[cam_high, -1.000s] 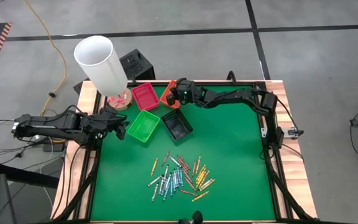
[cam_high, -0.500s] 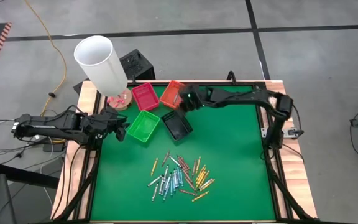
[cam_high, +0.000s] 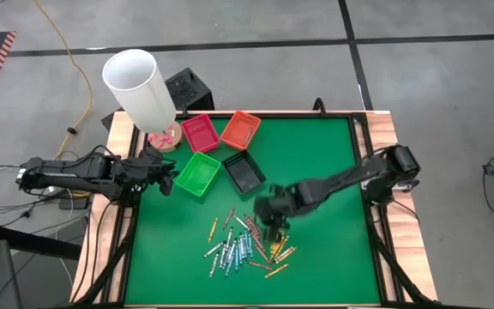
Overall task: Sort crayons
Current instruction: Put the blue crayon into the orange bin
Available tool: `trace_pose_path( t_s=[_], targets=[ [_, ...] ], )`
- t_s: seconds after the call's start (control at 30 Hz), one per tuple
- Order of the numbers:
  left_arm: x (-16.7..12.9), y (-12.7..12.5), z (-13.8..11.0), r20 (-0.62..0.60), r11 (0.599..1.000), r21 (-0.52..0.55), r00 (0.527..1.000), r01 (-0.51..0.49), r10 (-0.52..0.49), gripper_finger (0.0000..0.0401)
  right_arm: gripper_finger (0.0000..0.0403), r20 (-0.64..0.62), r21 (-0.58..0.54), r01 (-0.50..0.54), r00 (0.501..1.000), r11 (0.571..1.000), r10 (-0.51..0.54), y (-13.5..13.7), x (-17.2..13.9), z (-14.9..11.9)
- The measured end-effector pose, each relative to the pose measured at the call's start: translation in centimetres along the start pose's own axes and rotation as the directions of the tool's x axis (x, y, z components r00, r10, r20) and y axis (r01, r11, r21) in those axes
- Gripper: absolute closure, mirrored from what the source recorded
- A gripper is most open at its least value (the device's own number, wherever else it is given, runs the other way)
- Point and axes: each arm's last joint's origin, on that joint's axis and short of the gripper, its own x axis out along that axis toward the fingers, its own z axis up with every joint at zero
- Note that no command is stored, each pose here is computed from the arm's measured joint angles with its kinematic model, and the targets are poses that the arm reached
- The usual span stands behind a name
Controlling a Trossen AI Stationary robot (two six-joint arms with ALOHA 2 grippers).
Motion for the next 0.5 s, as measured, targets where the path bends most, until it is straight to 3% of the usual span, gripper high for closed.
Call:
trace_pose_path(
  t_s=[0.17,0.3,0.5],
  targets=[
    [0.0,0.0,0.0,-0.001,1.0,-0.003,1.0,0.006,-0.006,0.0264,0.0292,0.063,-0.183,-0.047,0.996,0.982,0.06,3.0,2.6,-0.5],
    [0.0,-0.1,0.0,-0.017,1.0,-0.003,1.0,0.023,-0.023,0.0264,0.0292,0.055,-0.216,-0.059,0.996,0.975,0.072,3.5,4.6,-0.8],
    [0.0,-0.1,-0.1,-0.031,0.999,0.011,0.999,0.038,-0.037,0.0264,0.0287,0.039,-0.307,-0.08,0.995,0.948,0.096,3.8,4.7,-1.0]
  ],
)
